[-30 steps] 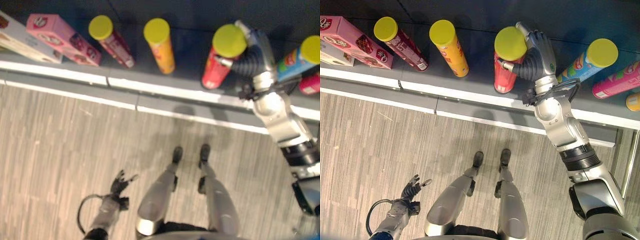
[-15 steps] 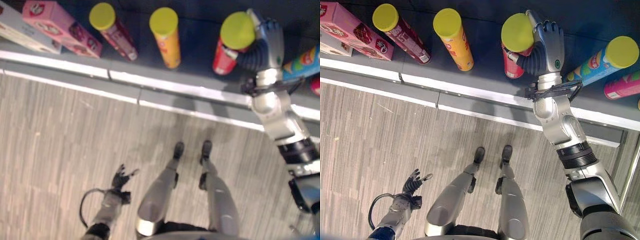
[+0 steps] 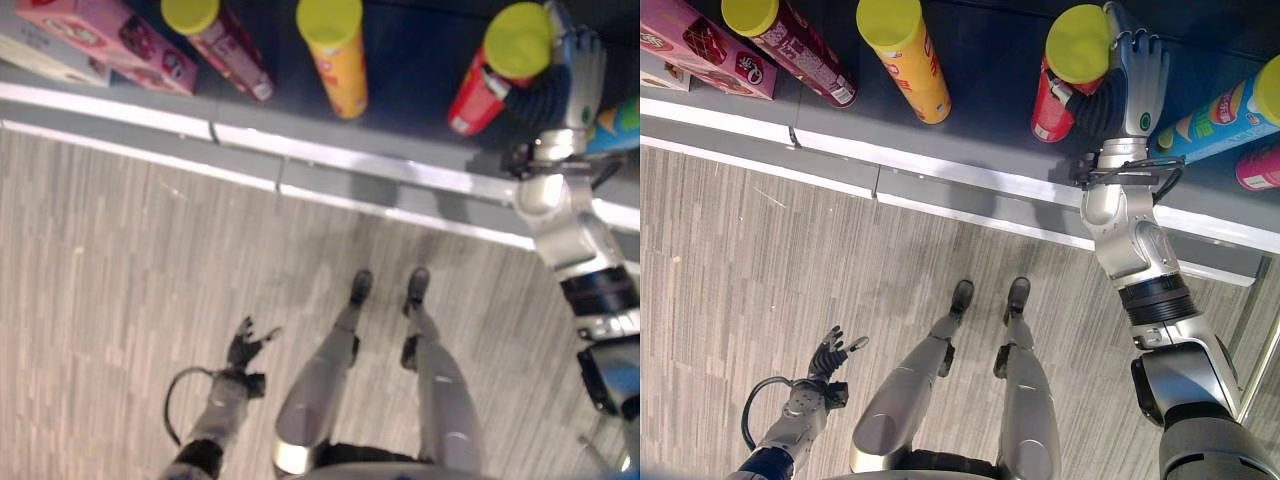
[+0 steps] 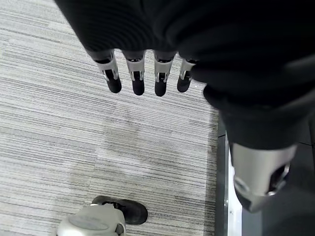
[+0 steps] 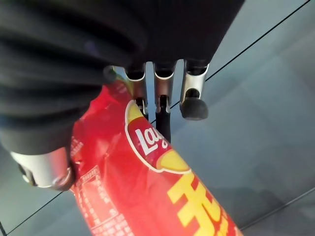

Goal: Put the goods on the table back onto the shelves and tidy them up.

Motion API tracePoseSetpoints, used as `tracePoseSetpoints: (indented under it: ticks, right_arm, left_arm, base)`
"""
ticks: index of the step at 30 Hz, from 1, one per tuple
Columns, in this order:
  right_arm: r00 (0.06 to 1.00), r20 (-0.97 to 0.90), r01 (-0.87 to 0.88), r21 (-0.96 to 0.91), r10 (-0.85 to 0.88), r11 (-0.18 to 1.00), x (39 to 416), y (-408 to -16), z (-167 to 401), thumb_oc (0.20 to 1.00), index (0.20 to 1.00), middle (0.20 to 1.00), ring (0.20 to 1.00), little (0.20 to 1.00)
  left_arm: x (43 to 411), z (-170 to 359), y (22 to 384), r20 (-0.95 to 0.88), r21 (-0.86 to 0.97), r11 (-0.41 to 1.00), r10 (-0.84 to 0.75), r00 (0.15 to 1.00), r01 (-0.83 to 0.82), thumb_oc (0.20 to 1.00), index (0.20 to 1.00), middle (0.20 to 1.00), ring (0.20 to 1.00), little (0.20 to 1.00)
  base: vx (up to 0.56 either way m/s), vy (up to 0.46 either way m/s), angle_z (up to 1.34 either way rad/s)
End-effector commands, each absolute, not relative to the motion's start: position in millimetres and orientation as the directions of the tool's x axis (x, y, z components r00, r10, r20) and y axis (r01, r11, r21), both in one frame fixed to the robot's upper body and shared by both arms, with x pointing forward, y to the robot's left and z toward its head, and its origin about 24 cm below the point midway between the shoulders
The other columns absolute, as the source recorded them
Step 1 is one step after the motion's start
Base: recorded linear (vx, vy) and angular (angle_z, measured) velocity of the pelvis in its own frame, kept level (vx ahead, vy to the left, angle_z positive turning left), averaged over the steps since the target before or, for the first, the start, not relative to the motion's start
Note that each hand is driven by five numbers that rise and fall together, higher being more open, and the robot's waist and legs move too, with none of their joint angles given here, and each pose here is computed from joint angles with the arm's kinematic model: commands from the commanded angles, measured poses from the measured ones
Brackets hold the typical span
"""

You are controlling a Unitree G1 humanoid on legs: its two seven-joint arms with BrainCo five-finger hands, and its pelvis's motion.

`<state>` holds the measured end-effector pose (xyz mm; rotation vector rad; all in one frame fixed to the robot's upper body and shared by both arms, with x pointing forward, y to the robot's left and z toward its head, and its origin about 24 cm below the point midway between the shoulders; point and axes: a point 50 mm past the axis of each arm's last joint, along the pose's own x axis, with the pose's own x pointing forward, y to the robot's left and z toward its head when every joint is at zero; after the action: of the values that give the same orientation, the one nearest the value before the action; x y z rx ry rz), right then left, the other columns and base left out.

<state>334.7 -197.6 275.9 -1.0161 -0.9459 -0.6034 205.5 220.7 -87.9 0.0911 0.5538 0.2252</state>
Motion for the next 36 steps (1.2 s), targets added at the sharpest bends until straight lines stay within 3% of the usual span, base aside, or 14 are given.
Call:
tracePoseSetpoints:
  ticks: [1, 21, 28, 29, 30, 36]
  right_arm:
    - [0.444, 0.896, 0.816, -0.393, -0.023, 0.424, 329.7, -202.6, 283.3, 0.200, 0.200, 0.200, 0.200, 0.200]
    - [0.503, 0.864, 0.702, -0.380, -0.041, 0.603, 324.4, -180.9, 263.2, 0.200, 0.200, 0.200, 0.200, 0.200]
    - [0.526, 0.850, 0.680, -0.414, -0.009, 0.605, 326.5, -174.7, 259.8, 0.200, 0.200, 0.200, 0.200, 0.200]
    - [0.526, 0.851, 0.680, -0.416, -0.006, 0.604, 327.1, -174.1, 259.9, 0.551, 0.551, 0.551, 0.551, 0.551]
    - [0.527, 0.850, 0.680, -0.419, -0.005, 0.602, 327.7, -173.8, 260.0, 1.000, 1.000, 1.000, 1.000, 1.000]
    - [0.518, 0.855, 0.694, -0.421, 0.000, 0.584, 328.3, -175.0, 262.8, 1.000, 1.000, 1.000, 1.000, 1.000]
  left_arm:
    - [196.7, -87.5, 234.7, -0.503, 0.186, 0.957, 0.287, 0.816, -0.222, 1.000, 1.000, 1.000, 1.000, 1.000]
    - [199.0, -88.3, 228.5, -0.510, 0.171, 0.957, 0.290, 0.810, -0.235, 1.000, 1.000, 1.000, 1.000, 1.000]
    - [199.0, -88.7, 225.4, -0.511, 0.160, 0.959, 0.282, 0.812, -0.232, 1.000, 1.000, 1.000, 1.000, 1.000]
    - [199.4, -88.3, 224.9, -0.509, 0.159, 0.960, 0.280, 0.814, -0.230, 1.000, 1.000, 1.000, 1.000, 1.000]
    - [199.6, -87.9, 224.8, -0.507, 0.158, 0.960, 0.279, 0.815, -0.230, 1.000, 1.000, 1.000, 1.000, 1.000]
    - [197.8, -88.9, 225.4, -0.512, 0.162, 0.960, 0.280, 0.812, -0.228, 1.000, 1.000, 1.000, 1.000, 1.000]
  base:
    - [0.00, 0.000, 0.00]
    - [0.00, 0.002, 0.00]
    - [0.00, 0.000, 0.00]
    - [0.00, 0.000, 0.00]
    - [0.00, 0.000, 0.00]
    - [0.00, 0.000, 0.00]
